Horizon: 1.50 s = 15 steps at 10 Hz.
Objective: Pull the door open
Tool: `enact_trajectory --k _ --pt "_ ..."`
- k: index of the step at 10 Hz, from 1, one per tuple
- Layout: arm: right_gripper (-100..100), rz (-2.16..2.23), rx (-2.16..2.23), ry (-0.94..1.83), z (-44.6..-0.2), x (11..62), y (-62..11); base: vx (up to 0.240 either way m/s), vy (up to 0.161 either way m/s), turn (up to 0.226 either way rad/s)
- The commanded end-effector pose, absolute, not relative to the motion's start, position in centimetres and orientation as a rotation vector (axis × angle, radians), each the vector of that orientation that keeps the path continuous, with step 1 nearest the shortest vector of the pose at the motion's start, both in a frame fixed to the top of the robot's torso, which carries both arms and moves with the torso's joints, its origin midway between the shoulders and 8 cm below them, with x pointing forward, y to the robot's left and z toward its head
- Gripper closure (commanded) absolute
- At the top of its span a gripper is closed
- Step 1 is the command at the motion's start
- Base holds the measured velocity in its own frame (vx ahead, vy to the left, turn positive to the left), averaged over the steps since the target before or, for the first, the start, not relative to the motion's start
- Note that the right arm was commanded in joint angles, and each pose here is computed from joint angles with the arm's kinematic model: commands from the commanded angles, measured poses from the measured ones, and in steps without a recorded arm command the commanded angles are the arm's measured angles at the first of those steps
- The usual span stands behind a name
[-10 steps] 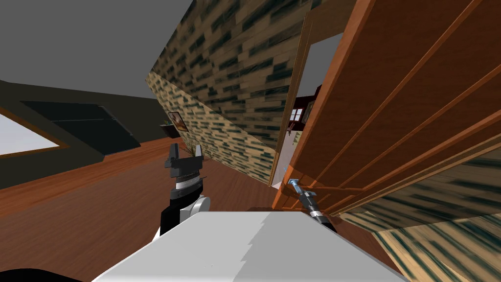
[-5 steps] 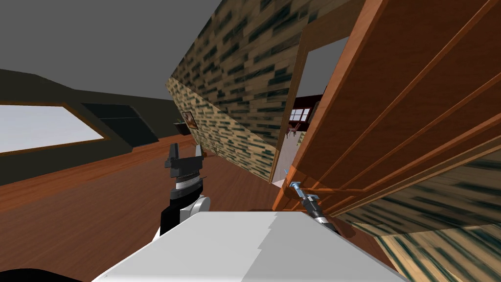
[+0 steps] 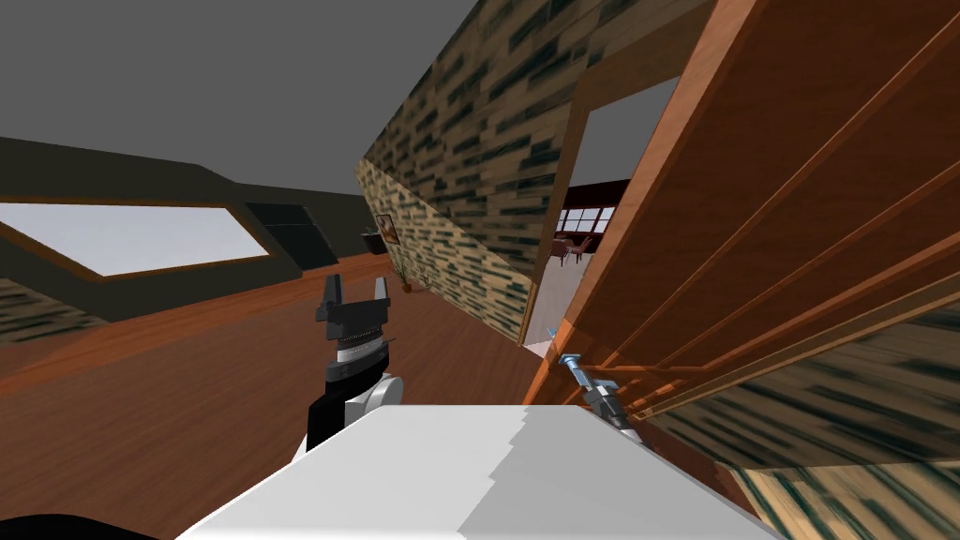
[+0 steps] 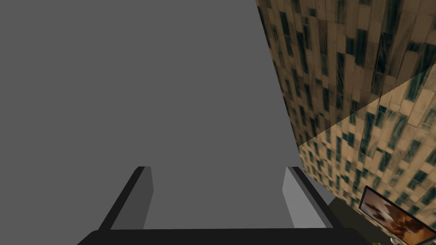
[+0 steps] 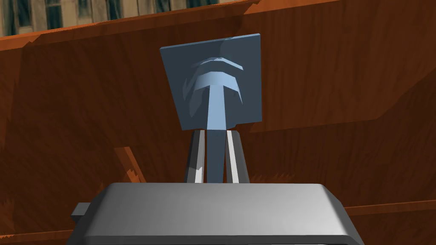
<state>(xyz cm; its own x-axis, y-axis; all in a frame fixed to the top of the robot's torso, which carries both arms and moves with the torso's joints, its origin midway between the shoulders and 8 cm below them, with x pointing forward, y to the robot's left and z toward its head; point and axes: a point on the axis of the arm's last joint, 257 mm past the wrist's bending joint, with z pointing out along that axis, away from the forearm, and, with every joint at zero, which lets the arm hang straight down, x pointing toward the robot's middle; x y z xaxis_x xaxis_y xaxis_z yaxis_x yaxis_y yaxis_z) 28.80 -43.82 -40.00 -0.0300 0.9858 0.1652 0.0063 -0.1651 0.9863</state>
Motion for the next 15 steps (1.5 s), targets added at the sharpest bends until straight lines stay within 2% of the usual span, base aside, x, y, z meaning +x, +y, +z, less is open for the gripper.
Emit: enact_trajectory --k 1,3,5,15 --pt "100 1.353 1.316 1.154 -39.8 28.0 -44.2 -0.229 -0.047 0.190" --pt "100 1.356 1.314 1.157 -39.7 27.5 -44.2 -0.216 -0.048 0.088" --pt "100 1.356 1.321 1.164 -40.0 27.3 -43.9 -0.059 -0.008 0.007" --pt "100 1.402 1.310 1.201 -40.7 33.0 -39.1 -0.183 -0.050 0.047"
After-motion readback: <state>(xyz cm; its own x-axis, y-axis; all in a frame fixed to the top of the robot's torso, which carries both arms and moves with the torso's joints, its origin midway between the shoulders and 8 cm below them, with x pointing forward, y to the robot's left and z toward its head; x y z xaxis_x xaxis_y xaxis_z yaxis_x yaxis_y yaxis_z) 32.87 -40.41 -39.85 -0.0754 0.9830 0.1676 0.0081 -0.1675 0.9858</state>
